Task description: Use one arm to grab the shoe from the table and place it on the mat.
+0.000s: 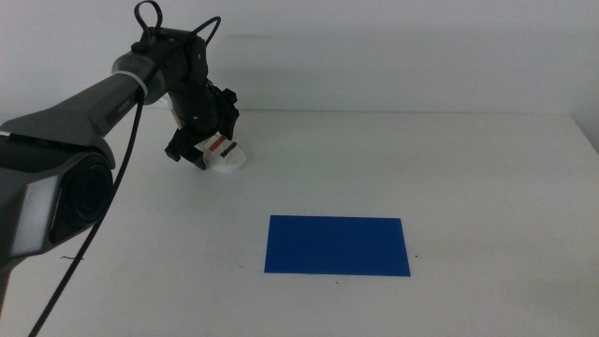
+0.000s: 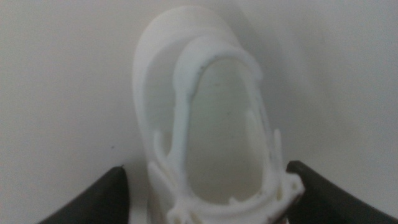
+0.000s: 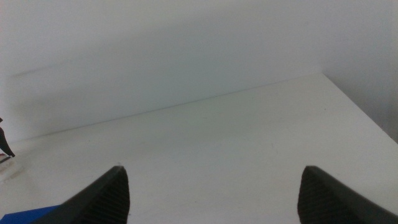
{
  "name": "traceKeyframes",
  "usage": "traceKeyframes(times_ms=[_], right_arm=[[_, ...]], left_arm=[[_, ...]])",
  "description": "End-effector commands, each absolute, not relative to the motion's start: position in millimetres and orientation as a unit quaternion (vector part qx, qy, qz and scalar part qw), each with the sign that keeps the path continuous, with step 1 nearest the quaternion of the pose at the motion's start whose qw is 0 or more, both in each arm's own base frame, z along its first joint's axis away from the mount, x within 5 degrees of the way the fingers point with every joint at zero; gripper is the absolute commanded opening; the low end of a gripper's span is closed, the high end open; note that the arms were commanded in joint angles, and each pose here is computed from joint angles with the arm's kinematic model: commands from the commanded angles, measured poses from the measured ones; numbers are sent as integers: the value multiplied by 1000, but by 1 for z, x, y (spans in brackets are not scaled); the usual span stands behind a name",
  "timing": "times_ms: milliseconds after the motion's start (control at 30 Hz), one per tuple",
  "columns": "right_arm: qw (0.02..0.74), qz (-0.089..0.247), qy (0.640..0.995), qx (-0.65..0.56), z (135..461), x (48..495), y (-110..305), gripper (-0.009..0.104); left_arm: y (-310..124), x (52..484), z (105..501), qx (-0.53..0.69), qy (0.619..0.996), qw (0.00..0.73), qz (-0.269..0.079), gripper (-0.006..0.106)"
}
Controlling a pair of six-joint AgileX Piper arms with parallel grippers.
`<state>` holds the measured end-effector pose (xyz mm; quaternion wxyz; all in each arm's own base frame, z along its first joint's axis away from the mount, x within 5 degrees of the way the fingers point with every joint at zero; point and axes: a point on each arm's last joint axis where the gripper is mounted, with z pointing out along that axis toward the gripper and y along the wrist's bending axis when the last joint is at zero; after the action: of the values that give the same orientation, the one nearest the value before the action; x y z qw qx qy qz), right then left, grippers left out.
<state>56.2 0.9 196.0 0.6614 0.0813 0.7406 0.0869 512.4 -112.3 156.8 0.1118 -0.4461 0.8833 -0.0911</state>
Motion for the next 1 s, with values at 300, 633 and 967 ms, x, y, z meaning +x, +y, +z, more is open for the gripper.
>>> traceKeyframes(times_ms=[300,633,967], right_arm=[[666,85,737,78,196,56,1,79],[666,85,737,78,196,56,1,79],[666,85,737,78,196,56,1,79]], left_arm=[[-109,515,163,-452,877,120,-107,40],[-138,475,257,-402,894,190,-64,-2],[-207,362,277,-393,903,169,-44,-2]])
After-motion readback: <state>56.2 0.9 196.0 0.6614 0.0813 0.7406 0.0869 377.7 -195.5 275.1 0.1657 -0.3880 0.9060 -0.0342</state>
